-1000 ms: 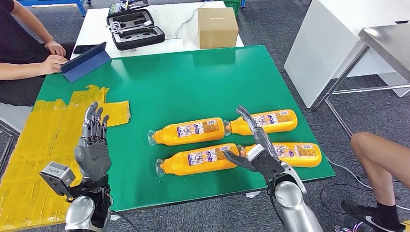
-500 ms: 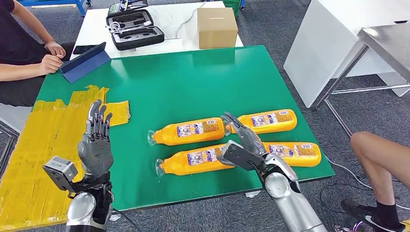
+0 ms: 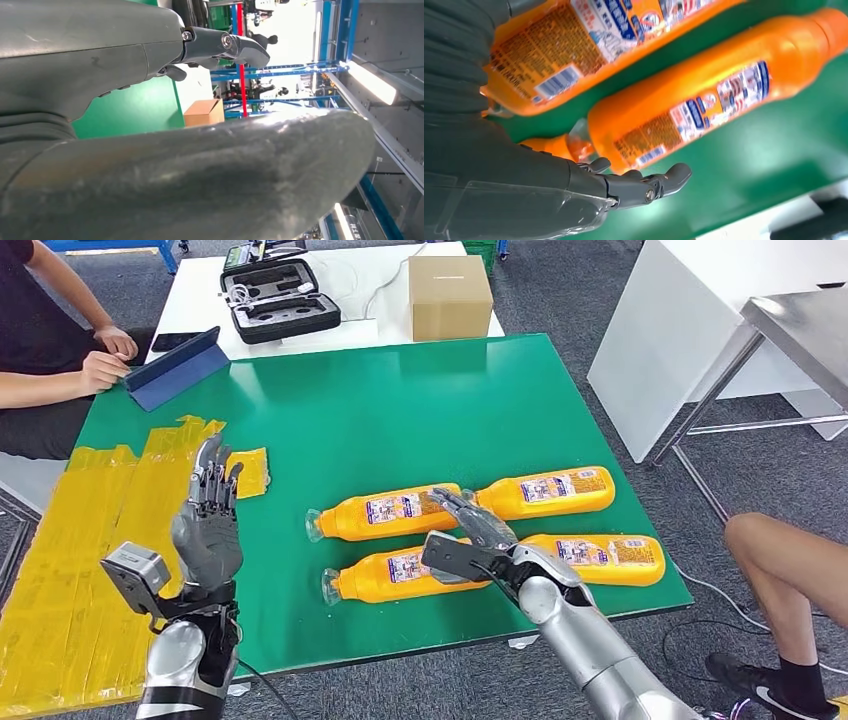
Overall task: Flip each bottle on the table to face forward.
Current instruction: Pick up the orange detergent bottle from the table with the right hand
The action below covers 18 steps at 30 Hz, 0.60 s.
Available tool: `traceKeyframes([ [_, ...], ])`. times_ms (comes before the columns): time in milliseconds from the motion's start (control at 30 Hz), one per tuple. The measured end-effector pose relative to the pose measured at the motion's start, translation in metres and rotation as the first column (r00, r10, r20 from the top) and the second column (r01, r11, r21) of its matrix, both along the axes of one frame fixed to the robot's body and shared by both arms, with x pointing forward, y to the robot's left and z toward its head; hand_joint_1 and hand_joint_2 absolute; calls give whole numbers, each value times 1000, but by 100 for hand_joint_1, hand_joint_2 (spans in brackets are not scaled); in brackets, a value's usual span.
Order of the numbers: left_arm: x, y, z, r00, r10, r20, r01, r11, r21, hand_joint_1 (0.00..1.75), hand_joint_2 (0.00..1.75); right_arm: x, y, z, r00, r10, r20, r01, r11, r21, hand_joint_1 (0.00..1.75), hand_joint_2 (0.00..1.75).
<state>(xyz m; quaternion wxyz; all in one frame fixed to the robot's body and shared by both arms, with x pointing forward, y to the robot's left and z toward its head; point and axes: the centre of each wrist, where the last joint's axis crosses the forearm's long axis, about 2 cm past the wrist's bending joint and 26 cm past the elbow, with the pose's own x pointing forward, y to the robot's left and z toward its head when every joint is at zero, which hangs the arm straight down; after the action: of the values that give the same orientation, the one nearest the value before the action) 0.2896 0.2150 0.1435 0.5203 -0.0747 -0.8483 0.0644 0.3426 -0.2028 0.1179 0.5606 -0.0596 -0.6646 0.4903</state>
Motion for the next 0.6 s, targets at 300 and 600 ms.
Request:
traceKeyframes([
  [300,4,-2,-3,1000,-9,-18,8,1000,-10,0,0,-6,14,-8,988,130,-85,-131,991,-7,0,175],
  [600,5,-2,-7,1000,-7,-30,7,1000,-18,0,0,-10,6,-3,974,183,-136,-197,976,-94,0,175],
])
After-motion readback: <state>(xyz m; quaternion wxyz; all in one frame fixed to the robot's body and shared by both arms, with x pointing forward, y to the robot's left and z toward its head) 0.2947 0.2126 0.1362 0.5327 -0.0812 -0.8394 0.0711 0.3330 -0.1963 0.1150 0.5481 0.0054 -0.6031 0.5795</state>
